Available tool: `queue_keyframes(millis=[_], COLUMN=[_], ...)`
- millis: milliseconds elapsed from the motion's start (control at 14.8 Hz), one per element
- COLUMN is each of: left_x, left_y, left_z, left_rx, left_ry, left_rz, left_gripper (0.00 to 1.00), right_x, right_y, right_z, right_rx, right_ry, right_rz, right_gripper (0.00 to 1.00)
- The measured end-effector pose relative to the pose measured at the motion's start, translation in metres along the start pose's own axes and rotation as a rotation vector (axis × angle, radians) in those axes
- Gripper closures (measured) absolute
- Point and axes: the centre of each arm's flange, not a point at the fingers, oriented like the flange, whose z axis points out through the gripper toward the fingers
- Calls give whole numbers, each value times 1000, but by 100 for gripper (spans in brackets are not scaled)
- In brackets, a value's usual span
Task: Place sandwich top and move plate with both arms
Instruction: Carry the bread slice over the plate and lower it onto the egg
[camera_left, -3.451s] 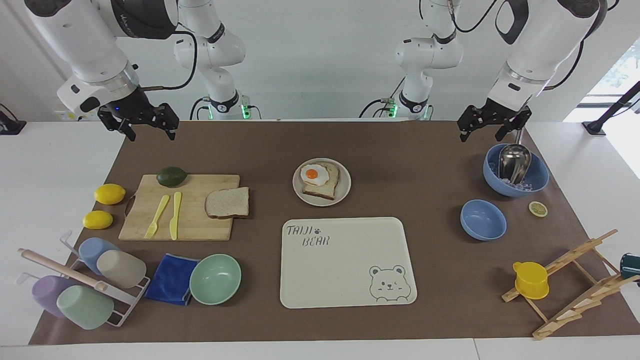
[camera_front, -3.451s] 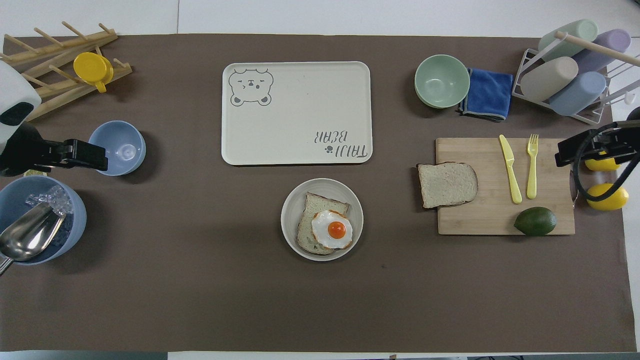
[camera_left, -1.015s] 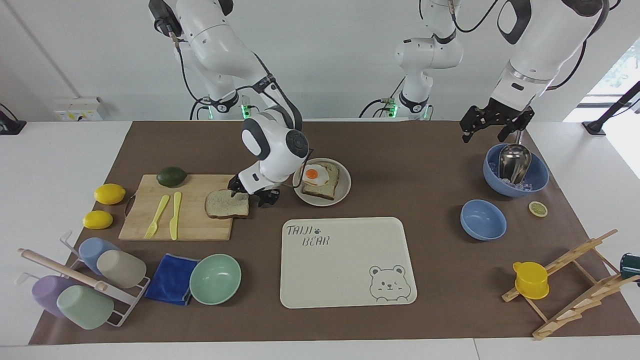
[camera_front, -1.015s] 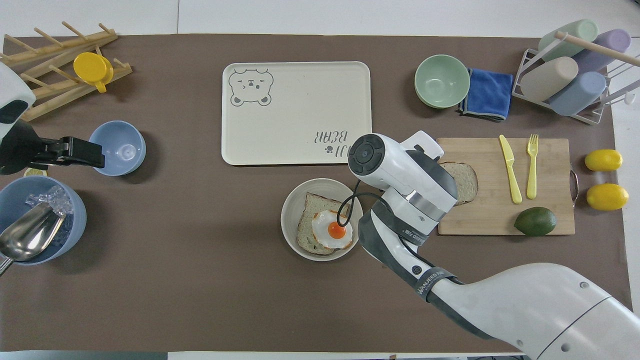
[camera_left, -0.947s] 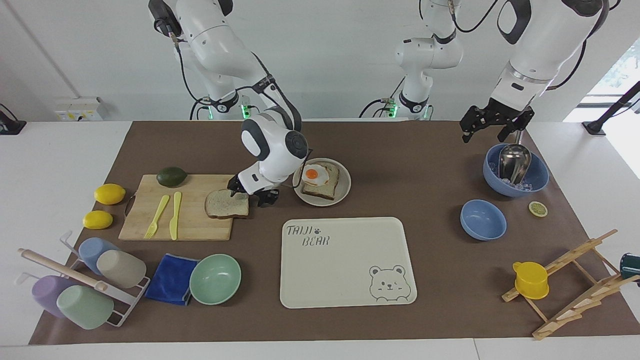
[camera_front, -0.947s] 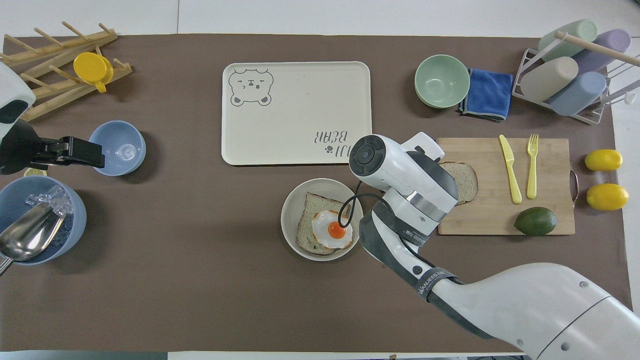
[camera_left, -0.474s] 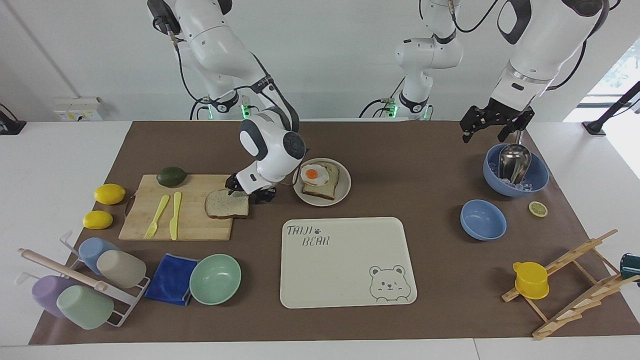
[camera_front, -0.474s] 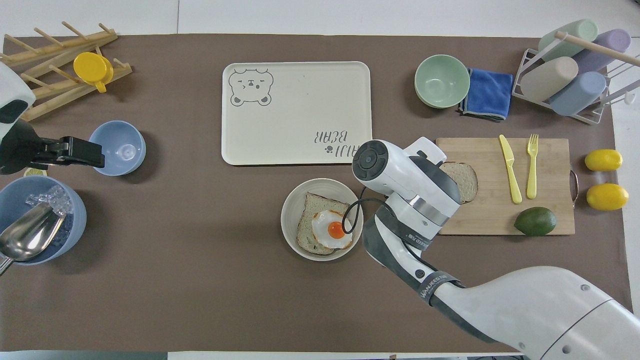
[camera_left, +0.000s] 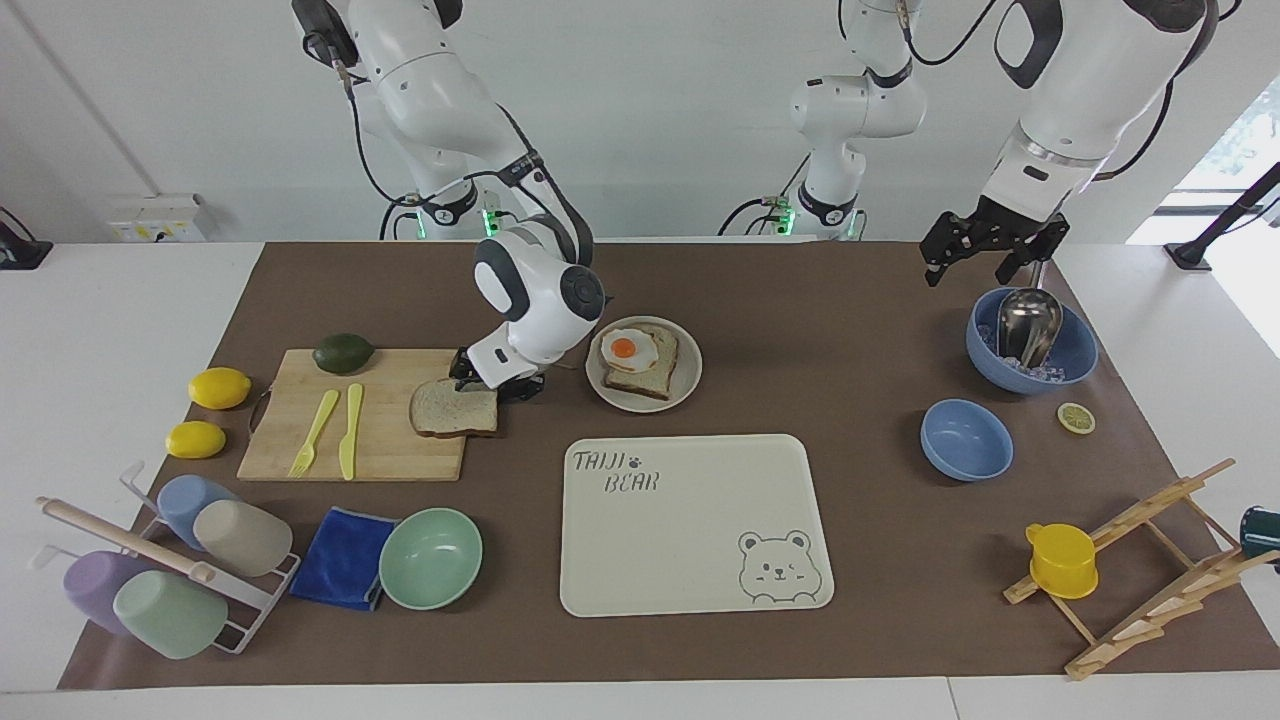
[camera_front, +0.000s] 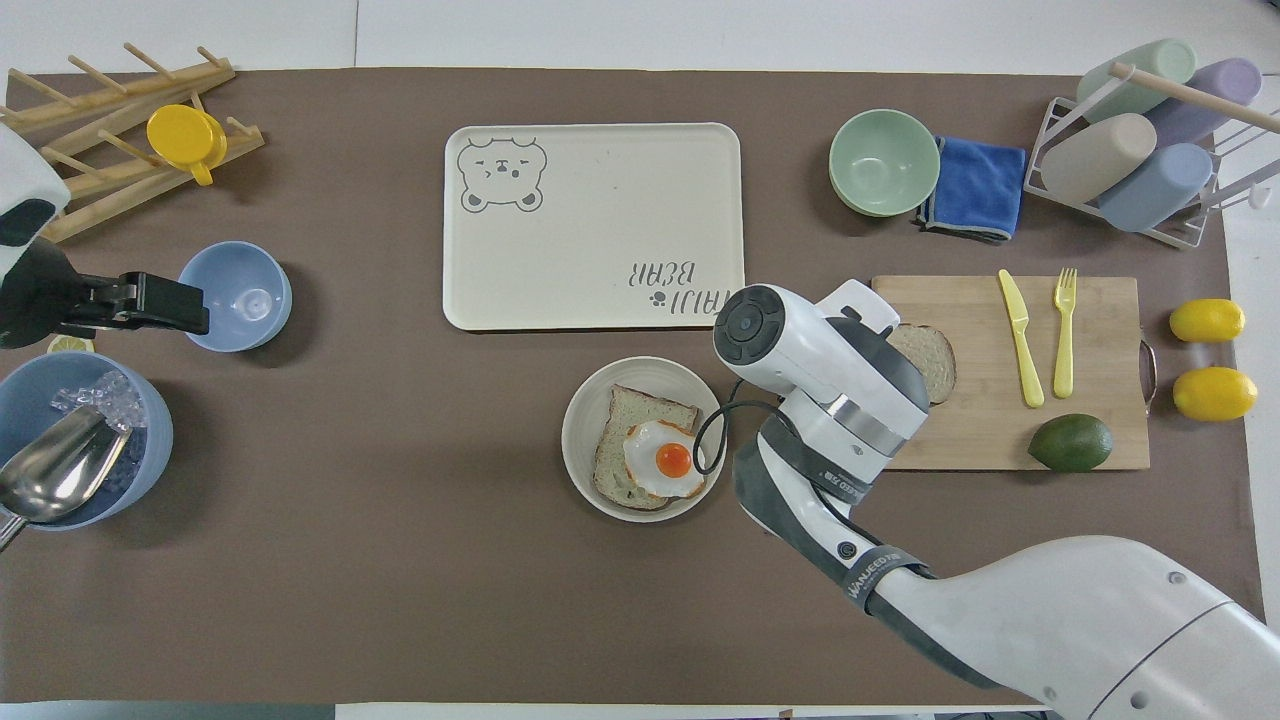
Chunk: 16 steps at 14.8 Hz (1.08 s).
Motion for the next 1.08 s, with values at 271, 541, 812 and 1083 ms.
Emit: queue_keyframes(millis=[271,541,812,1083], left_x=[0,0,0,1], left_y=[0,0,0,0], left_z=[0,0,0,2], left_rx=[0,0,0,-1], left_ry=[2,3,4,8], left_rz=[0,0,0,-1], left_gripper=[0,0,0,0], right_x=[0,3,-15,-20], right_y=[5,9,-11,17], right_z=[-9,-50,-128,-217], right_rx=[-2,-38,-69,1], right_ry=[13,18,59,74], right_rz=[-1,-72,-97,-56], right_gripper=[73,86,86,89])
